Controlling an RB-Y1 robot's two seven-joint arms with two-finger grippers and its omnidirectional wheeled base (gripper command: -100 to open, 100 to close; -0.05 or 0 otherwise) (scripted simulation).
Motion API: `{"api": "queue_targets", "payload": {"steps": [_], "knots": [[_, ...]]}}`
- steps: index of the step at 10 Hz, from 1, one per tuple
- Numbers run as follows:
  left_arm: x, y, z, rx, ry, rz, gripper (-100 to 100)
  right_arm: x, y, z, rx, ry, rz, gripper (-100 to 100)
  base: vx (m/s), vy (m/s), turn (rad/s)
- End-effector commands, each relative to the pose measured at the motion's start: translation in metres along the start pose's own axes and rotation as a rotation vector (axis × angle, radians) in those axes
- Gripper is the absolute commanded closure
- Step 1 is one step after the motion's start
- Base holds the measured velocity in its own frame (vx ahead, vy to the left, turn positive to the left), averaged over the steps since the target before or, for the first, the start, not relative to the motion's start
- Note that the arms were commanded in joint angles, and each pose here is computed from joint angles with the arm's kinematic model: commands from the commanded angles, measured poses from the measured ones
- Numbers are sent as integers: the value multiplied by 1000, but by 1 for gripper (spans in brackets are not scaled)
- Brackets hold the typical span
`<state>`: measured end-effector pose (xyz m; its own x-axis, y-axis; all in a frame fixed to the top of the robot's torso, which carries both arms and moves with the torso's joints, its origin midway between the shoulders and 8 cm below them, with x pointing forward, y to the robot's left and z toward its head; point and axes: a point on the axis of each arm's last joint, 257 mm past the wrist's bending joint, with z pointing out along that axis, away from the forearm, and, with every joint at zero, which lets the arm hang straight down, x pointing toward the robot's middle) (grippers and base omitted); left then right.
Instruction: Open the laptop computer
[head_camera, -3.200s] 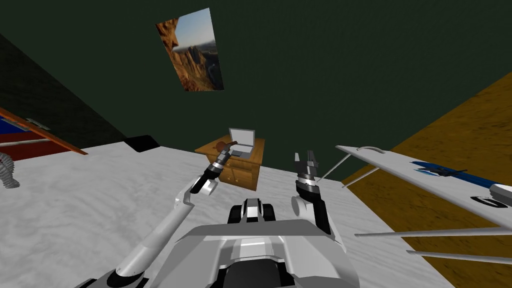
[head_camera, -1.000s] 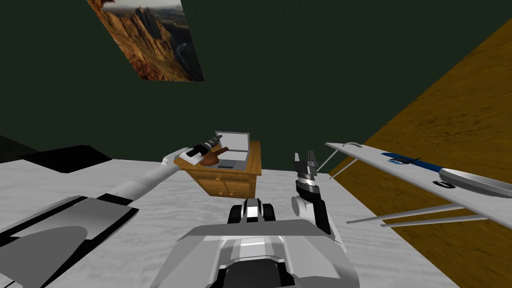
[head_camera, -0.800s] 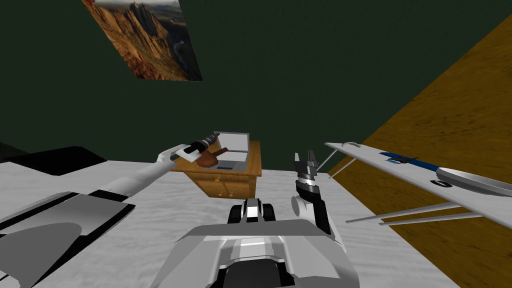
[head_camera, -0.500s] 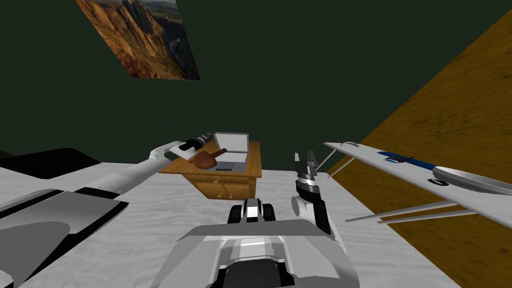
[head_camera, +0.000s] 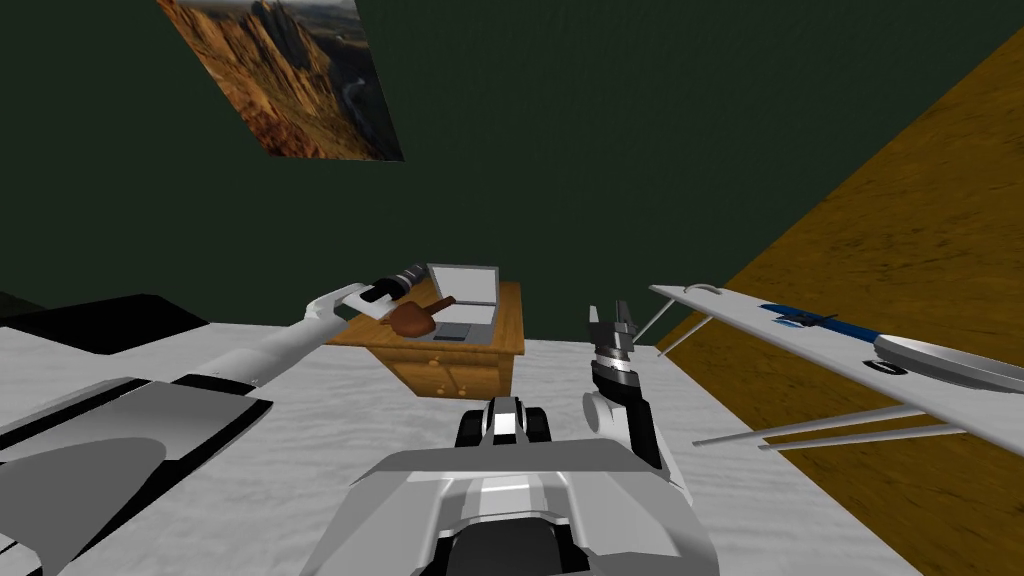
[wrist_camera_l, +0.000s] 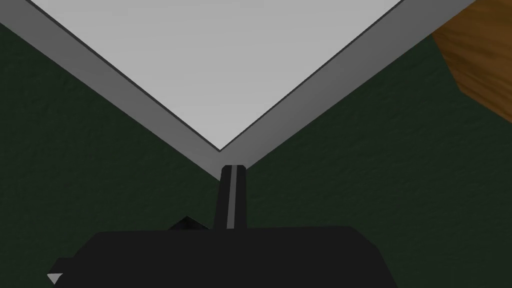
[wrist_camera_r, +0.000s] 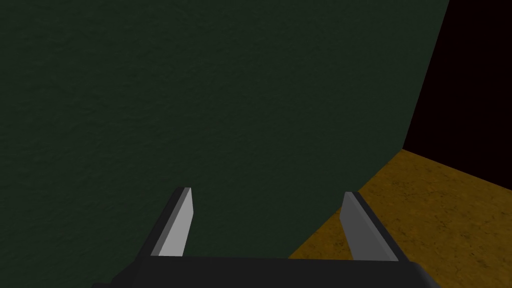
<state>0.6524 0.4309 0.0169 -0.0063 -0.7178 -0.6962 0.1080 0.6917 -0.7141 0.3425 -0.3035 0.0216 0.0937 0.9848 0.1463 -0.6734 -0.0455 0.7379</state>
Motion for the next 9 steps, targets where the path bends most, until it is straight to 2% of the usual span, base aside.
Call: {"api": "queue_targets", "payload": {"steps": [1,2,3,4,5,6,7,8,9], "knots": [[3,-9,4,57,-23,-1,100,0,0,0,0,0,0,0,-36,8,29],[-3,-8,5,77,-54,15,100,0,0,0,0,0,0,0,-38,17,52],[6,-14,6,99,-46,-1,100,0,0,0,0,0,0,0,-29,11,26],[0,-11,7,113,-77,15,100,0,0,0,0,0,0,0,-36,5,43],[10,-18,8,138,-69,-2,100,0,0,0,0,0,0,0,-31,3,31],[5,-14,8,148,-99,14,100,0,0,0,0,0,0,0,-34,7,43],[14,-20,9,172,-92,-3,100,0,0,0,0,0,0,0,-30,10,30],[11,-15,8,179,-121,12,100,0,0,0,0,0,0,0,-29,13,56],[20,-21,9,203,-116,-4,100,0,0,0,0,0,0,0,-27,9,26]]}}
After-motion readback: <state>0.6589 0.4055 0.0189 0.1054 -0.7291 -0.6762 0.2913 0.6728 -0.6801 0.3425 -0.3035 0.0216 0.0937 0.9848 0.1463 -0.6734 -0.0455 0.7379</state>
